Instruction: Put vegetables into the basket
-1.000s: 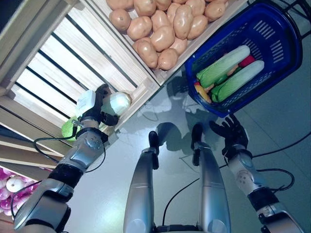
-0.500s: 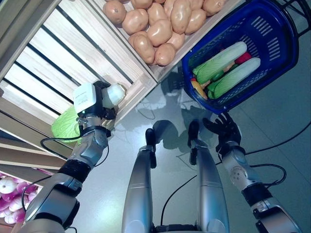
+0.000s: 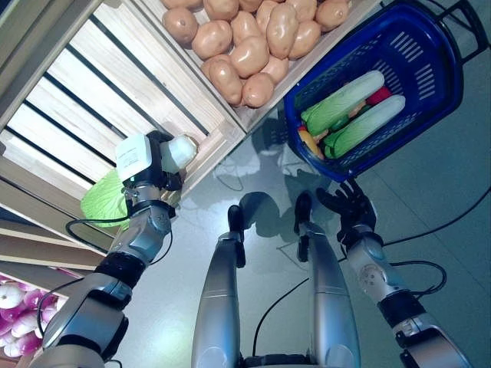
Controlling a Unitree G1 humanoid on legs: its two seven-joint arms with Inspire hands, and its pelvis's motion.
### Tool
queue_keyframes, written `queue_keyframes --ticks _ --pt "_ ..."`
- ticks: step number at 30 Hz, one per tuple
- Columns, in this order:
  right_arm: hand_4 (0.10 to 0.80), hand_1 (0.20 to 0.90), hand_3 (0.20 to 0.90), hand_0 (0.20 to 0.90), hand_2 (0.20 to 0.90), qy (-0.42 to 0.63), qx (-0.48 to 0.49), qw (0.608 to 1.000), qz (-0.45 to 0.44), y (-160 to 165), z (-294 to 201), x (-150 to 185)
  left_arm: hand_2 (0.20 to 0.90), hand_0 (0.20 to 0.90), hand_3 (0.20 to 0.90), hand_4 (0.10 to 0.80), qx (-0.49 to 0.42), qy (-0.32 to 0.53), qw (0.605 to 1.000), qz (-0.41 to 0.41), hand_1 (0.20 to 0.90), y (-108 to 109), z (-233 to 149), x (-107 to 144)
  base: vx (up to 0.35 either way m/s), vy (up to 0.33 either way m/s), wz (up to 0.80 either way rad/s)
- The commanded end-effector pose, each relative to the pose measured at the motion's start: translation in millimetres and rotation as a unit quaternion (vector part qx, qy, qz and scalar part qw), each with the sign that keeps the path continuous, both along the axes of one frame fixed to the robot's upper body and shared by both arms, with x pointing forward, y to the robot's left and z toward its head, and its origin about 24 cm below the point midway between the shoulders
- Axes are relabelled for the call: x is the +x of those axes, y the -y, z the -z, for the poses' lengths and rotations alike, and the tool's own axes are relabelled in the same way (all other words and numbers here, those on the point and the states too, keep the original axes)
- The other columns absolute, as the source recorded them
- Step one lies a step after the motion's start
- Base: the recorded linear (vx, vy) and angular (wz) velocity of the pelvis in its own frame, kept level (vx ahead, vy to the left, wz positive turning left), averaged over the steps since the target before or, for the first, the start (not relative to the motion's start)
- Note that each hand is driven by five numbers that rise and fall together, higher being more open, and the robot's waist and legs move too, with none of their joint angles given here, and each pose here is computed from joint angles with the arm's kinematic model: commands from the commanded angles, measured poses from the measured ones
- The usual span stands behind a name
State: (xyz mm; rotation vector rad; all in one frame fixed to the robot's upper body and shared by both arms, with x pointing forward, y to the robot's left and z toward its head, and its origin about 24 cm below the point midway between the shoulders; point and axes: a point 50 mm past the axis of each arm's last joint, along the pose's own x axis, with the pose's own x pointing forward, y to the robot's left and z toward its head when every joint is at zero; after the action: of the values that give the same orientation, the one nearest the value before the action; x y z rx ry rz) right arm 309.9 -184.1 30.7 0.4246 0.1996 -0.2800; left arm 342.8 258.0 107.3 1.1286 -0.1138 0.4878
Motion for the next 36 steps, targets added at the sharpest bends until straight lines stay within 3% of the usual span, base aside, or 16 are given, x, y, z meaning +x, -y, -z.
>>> queue_keyframes --ticks 1,15,23,31,33,35,36 --pt "0.8 0.9 0.9 0.9 0.9 0.052 -0.013 0.999 -0.003 0 -15 -7 0.3 0.3 0.3 0.4 -0.033 0.051 0.997 0.04 0.3 19 7 -8 0.0 0.0 0.0" --pt "0.8 0.9 0.9 0.9 0.9 -0.001 -0.02 0.999 0.034 19 11 -27 0.3 0.3 0.3 0.4 -0.05 0.18 0.978 0.088 0.3 21 -9 -40 0.021 0.033 0.04" --pt "0.8 0.9 0.9 0.9 0.9 -0.041 -0.016 0.997 0.065 32 35 -54 0.3 0.3 0.3 0.4 -0.142 0.216 0.953 0.158 0.3 31 -15 -67 0.08 0.021 0.08" --pt "0.8 0.9 0.9 0.9 0.9 -0.067 -0.013 0.995 0.078 32 52 -73 0.3 0.3 0.3 0.4 -0.342 0.221 0.876 0.258 0.3 41 -20 -88 0.098 0.038 0.02" --pt "0.8 0.9 0.9 0.9 0.9 -0.081 -0.014 0.993 0.08 34 59 -82 0.3 0.3 0.3 0.4 -0.426 0.187 0.829 0.31 0.3 48 -15 -93 0.154 0.037 0.0" --pt "0.8 0.9 0.9 0.9 0.9 -0.085 -0.015 0.993 0.08 34 60 -83 0.3 0.3 0.3 0.4 -0.464 0.168 0.805 0.328 0.3 51 -12 -93 0.104 0.027 -0.05" --pt "0.8 0.9 0.9 0.9 0.9 -0.086 -0.017 0.993 0.079 33 61 -84 0.3 0.3 0.3 0.4 -0.515 0.146 0.771 0.346 0.3 56 -8 -91 0.146 0.033 -0.04"
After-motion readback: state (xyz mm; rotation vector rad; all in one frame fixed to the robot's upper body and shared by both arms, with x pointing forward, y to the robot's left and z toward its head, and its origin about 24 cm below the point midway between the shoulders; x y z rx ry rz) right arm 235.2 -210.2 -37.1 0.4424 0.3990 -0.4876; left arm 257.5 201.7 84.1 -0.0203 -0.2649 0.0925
